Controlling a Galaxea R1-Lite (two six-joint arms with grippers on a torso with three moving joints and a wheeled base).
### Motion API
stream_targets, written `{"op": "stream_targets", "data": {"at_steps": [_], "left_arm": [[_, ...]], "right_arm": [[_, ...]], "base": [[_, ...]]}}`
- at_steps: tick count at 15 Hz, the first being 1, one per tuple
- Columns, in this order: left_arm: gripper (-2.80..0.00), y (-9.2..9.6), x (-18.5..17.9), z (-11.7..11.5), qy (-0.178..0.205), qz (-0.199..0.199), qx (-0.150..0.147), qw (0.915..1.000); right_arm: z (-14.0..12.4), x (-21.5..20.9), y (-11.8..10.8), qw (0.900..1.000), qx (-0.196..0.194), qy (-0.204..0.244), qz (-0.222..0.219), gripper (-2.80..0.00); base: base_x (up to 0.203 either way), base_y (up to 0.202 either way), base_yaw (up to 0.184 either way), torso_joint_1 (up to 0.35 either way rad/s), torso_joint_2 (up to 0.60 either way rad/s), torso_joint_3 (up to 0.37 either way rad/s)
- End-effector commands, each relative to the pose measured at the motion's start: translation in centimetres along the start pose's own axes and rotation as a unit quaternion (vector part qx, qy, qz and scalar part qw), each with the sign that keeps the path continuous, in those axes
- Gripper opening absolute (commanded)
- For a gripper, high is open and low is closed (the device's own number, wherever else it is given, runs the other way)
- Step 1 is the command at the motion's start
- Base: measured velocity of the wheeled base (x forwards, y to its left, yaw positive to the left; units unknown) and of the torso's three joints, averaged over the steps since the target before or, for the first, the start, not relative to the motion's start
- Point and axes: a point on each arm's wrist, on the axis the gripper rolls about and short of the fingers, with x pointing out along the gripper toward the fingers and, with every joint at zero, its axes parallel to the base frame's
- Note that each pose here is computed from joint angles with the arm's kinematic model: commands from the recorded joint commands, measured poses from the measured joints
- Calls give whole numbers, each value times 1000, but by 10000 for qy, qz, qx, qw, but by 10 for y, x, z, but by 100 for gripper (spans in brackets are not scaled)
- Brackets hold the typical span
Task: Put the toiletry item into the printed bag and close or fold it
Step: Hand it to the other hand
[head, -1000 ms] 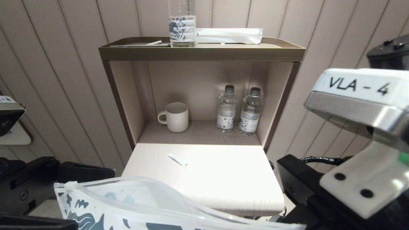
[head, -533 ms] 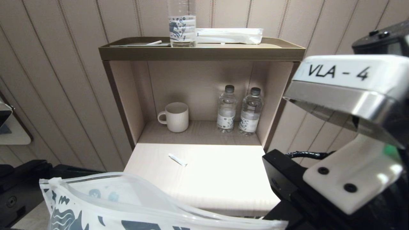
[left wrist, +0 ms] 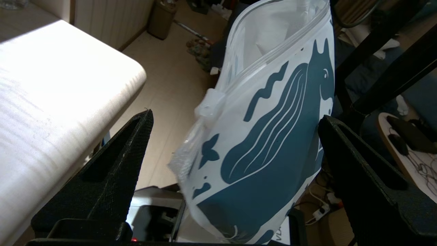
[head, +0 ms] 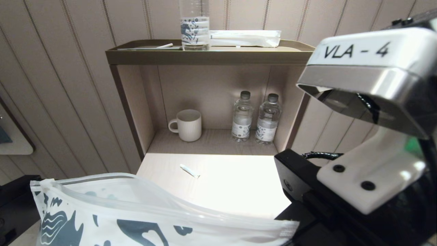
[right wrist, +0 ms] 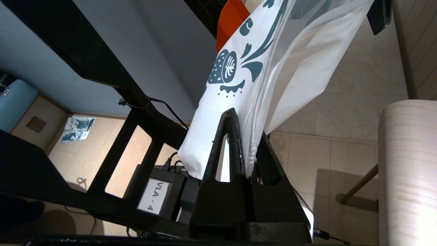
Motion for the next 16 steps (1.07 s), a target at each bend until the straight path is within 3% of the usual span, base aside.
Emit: {"op": "stream_targets", "data": {"at_steps": [1, 3, 4, 16], "left_arm": [[0, -2, 0, 1, -8, -41, 34, 10000], [0, -3, 0, 1, -2, -68, 27, 10000], [-280, -4, 0, 2, -2, -99, 58, 9999], [-280, -11, -1, -1, -12, -140, 85, 9999]], "right_arm": [[0, 4, -3, 10000, 20, 24, 43, -280], [0, 3, -3, 10000, 9, 15, 38, -280], [1, 3, -3, 10000, -3, 7, 29, -280], [2, -1, -4, 10000, -35, -14, -84, -280]], "base": [[0, 0, 0, 0, 0, 0], [0, 0, 0, 0, 0, 0], [0, 0, 0, 0, 0, 0], [0, 0, 0, 0, 0, 0]]}}
